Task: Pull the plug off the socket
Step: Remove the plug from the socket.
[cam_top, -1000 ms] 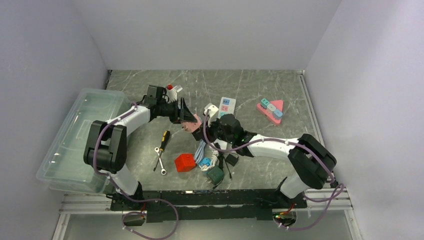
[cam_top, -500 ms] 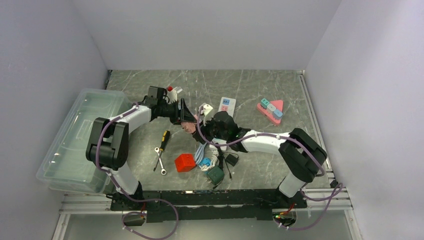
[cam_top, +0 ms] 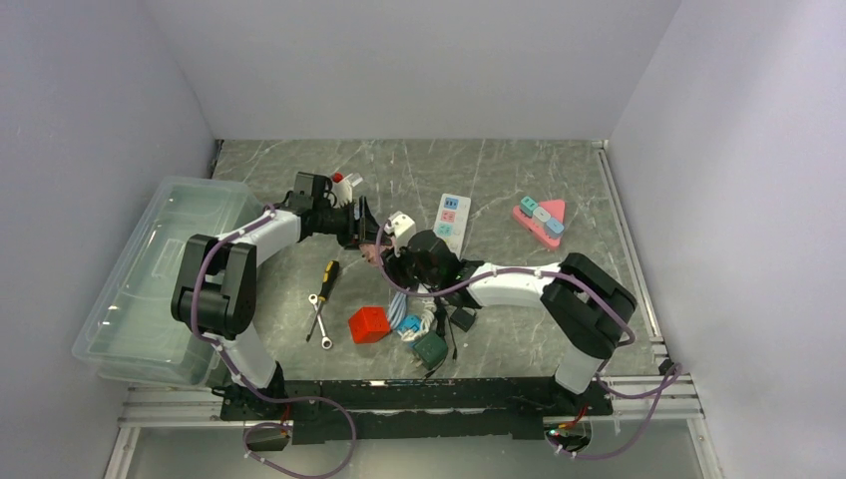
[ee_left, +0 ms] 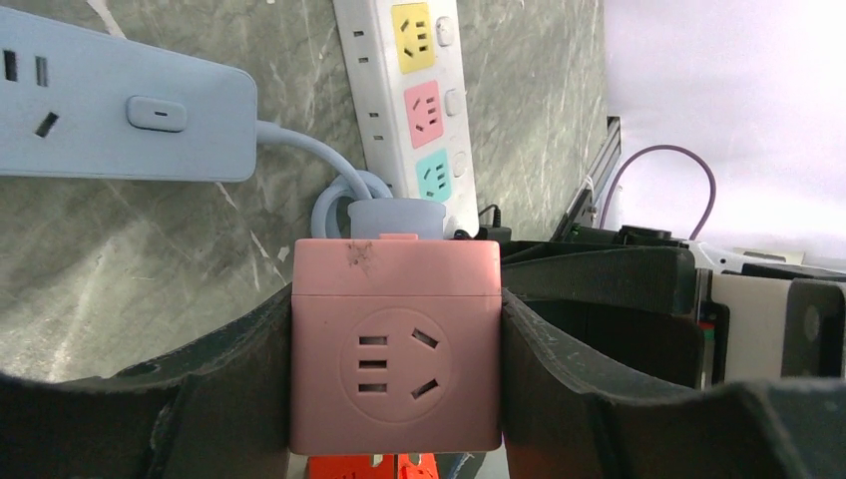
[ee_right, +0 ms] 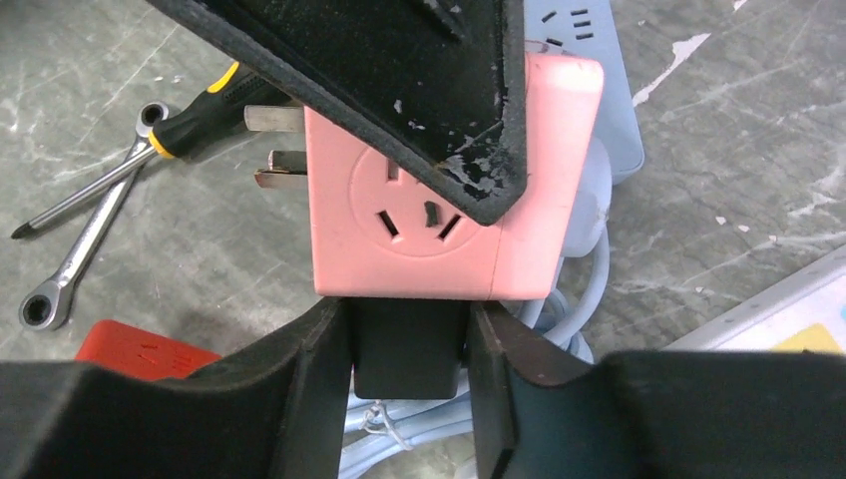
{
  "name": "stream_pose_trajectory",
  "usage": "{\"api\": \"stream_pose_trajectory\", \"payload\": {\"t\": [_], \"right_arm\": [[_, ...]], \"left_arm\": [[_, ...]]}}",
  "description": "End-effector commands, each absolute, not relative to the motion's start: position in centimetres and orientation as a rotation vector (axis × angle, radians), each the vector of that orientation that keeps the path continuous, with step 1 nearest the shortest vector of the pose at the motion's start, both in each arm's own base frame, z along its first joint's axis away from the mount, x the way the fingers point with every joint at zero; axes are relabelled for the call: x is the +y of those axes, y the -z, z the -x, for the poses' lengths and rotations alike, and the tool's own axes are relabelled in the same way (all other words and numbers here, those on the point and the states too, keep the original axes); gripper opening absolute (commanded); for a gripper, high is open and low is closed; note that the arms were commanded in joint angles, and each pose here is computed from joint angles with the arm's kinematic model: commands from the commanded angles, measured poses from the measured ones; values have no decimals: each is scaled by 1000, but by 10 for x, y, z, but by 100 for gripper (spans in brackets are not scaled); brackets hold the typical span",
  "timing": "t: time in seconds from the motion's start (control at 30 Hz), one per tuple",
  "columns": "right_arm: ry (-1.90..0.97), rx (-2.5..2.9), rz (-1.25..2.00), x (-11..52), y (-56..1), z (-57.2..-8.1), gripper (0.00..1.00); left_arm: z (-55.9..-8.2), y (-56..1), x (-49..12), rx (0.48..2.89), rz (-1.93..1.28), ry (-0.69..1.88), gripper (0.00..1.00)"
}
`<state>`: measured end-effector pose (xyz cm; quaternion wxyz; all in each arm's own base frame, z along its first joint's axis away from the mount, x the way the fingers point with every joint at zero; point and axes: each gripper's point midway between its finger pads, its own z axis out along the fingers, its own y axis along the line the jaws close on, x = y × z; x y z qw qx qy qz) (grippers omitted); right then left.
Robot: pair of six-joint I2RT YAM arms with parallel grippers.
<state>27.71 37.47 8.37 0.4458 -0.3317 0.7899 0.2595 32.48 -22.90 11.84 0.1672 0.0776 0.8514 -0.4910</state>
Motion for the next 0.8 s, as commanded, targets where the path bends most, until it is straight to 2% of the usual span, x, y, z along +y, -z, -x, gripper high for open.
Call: {"api": "stream_pose_trajectory", "payload": {"t": [0.0, 0.07, 0.17, 0.2, 0.43, 0.57, 0.77], "right_arm": [[-559, 1922, 718, 385, -99, -293, 35], [-550, 1906, 711, 382, -100, -294, 28], [-587, 1825, 754, 380, -114, -287, 2], [-606, 1792, 776, 380, -119, -282, 0], [-726, 1531, 1008, 374, -148, -241, 0], [-714, 1554, 995, 373, -147, -246, 0], [-613, 1709, 747, 364, -146, -277, 0]], "left_arm": [[-326, -141, -237, 2355, -276, 1456, 0], [-326, -141, -237, 2353, -280, 1456, 0], [-326, -142, -237, 2349, -292, 1448, 0], [-326, -143, -237, 2348, -298, 1443, 0], [-326, -145, -235, 2340, -338, 1412, 0], [-326, -146, -235, 2334, -335, 1402, 0], [-329, -147, -234, 2312, -297, 1391, 0]]}}
